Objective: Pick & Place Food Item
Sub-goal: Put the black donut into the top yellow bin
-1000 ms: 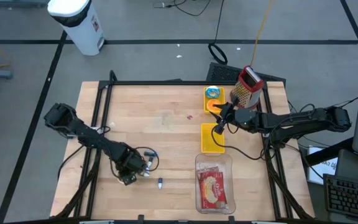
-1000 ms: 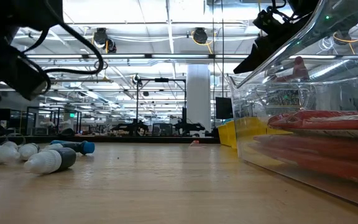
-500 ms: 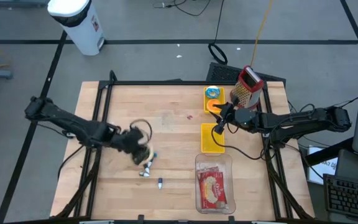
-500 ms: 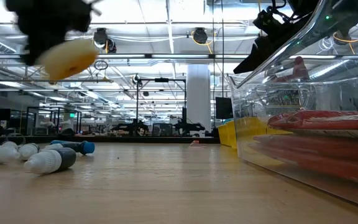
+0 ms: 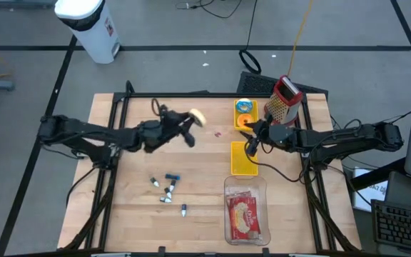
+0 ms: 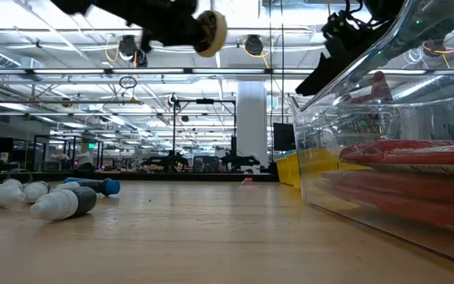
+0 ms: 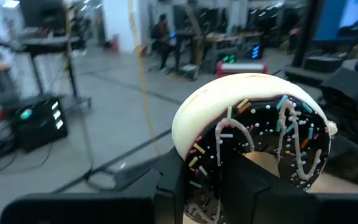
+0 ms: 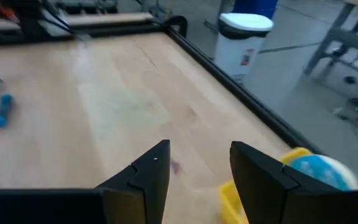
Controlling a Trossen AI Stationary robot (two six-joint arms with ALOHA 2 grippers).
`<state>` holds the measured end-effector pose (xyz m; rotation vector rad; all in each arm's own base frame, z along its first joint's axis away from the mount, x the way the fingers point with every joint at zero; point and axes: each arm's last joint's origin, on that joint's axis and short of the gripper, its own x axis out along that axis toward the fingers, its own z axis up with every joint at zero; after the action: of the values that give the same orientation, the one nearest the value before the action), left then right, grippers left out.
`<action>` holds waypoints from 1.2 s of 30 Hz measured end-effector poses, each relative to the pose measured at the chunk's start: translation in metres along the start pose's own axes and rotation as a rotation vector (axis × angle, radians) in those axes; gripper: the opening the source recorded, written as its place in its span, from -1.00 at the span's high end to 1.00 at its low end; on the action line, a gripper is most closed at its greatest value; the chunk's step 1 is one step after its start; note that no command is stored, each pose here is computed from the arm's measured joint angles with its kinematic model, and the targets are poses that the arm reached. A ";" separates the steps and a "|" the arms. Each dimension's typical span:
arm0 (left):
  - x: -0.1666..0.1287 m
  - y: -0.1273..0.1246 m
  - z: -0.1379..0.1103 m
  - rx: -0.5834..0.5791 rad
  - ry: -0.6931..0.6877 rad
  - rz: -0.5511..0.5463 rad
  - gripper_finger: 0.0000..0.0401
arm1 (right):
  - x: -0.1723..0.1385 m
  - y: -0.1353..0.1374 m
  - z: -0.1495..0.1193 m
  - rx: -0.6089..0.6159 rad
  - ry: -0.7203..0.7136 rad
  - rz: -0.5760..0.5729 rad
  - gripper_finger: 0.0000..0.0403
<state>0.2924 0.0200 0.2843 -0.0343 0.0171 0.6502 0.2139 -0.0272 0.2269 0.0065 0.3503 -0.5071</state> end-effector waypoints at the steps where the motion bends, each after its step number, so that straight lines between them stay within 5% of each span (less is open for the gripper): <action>1: 0.008 0.000 -0.004 0.010 -0.013 -0.019 0.62 | 0.000 0.001 0.001 0.015 -0.008 0.018 0.23; 8: 0.051 0.002 -0.037 -0.140 -0.123 -0.099 0.62 | 0.002 0.004 0.013 0.063 -0.126 0.094 0.23; 13: 0.063 -0.001 -0.054 -0.188 -0.171 -0.114 0.62 | 0.012 0.011 0.019 -0.028 -0.245 0.146 0.18; 19: 0.064 -0.002 -0.058 -0.181 -0.159 -0.117 0.62 | 0.032 0.023 0.020 -0.179 -0.409 0.186 -0.17; 25: 0.064 -0.003 -0.059 -0.175 -0.149 -0.122 0.62 | 0.048 0.027 0.018 -0.128 -0.527 0.097 -0.46; 36: 0.064 -0.005 -0.060 -0.168 -0.133 -0.172 0.62 | 0.066 0.026 0.013 -0.059 -0.513 0.057 -0.28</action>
<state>0.3455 0.0526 0.2223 -0.1530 -0.1672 0.4796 0.2846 -0.0367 0.2148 -0.1679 -0.1369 -0.4240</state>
